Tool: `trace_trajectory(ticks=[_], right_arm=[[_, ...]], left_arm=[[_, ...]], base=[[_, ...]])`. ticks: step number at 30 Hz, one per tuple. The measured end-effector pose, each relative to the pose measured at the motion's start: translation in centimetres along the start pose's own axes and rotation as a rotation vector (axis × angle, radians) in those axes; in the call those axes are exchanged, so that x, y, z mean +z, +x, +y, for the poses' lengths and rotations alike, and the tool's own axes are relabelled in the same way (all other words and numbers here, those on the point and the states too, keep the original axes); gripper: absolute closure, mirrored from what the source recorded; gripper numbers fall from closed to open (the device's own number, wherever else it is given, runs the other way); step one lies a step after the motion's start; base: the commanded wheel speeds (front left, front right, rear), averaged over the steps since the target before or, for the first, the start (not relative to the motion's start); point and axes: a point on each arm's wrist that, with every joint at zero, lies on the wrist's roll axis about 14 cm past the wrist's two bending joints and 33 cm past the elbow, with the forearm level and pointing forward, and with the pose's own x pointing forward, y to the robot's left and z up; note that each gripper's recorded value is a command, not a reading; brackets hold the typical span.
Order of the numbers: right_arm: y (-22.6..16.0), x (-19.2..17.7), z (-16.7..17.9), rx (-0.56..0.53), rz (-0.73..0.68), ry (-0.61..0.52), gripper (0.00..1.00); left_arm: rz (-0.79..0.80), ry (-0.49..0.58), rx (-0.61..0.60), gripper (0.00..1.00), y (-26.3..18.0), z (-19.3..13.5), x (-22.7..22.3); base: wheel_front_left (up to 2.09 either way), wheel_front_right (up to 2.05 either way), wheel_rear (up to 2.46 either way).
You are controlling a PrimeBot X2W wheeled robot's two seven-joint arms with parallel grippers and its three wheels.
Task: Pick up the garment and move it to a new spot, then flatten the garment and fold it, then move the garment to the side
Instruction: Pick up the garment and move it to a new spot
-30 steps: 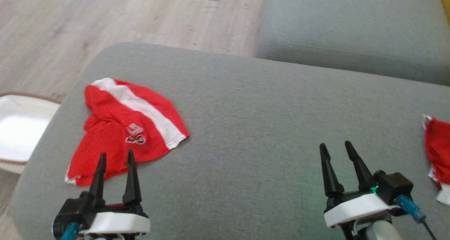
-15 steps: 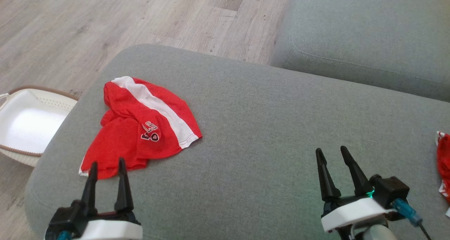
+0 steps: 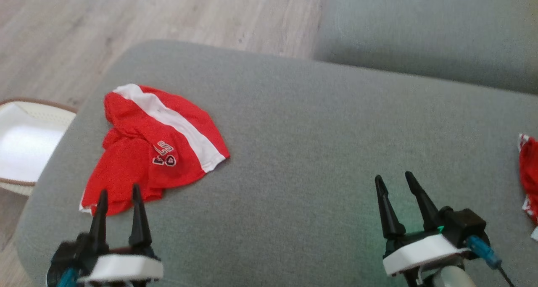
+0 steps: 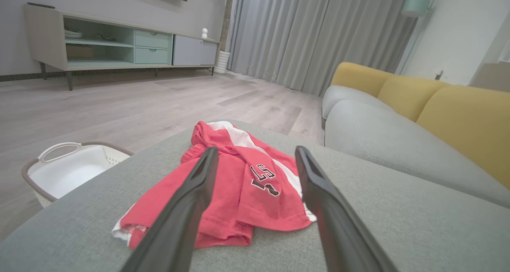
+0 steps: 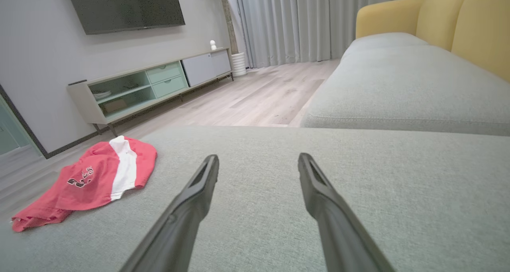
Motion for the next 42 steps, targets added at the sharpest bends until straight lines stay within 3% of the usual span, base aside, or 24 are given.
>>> trace_trajectory(ticks=[7, 12, 15, 28, 29, 30, 31, 40, 42], right_arm=[[1.6, -0.5, -2.2, -0.039, 0.004, -0.002, 0.00], [3.0, -1.2, -4.5, -0.081, 0.011, 0.001, 0.00], [3.2, -1.8, -5.7, -0.107, 0.021, 0.008, 0.00], [3.7, -3.0, -8.1, -0.155, 0.035, 0.004, 0.00], [3.7, -3.0, -8.1, -0.153, 0.036, 0.004, 0.00], [3.7, -3.1, -8.0, -0.152, 0.037, 0.005, 0.00], [3.7, -3.1, -8.0, -0.150, 0.038, 0.005, 0.00], [3.6, -1.6, -8.0, -0.152, 0.002, -0.012, 0.00], [3.4, -1.1, -8.0, -0.156, -0.011, -0.011, 0.00]], left_arm=[[0.073, 0.090, -0.065, 0.00, 4.8, -1.4, -1.4], [0.373, 0.209, -0.083, 0.00, 8.9, -0.1, -6.9], [0.451, 0.264, -0.072, 0.00, 10.8, 1.1, -8.1], [0.763, 0.208, -0.039, 0.00, 13.6, 1.0, -13.3], [0.776, 0.202, -0.036, 0.20, 13.6, 1.1, -13.5], [0.786, 0.202, -0.037, 0.63, 13.6, 1.1, -13.6], [0.789, 0.201, -0.040, 1.00, 13.7, 1.1, -13.6], [0.716, 0.163, -0.080, 1.00, 13.9, -0.1, -13.0], [0.679, 0.197, -0.137, 1.00, 13.7, -1.2, -12.7]], base=[[0.00, 0.00, 0.00], [0.00, 0.00, 0.00], [0.00, 0.00, 0.00], [0.00, 0.00, 0.00], [0.00, 0.00, 0.00], [0.00, 0.00, 0.00], [0.00, 0.00, 0.00], [0.00, 0.00, 0.00], [0.00, 0.00, 0.00]])
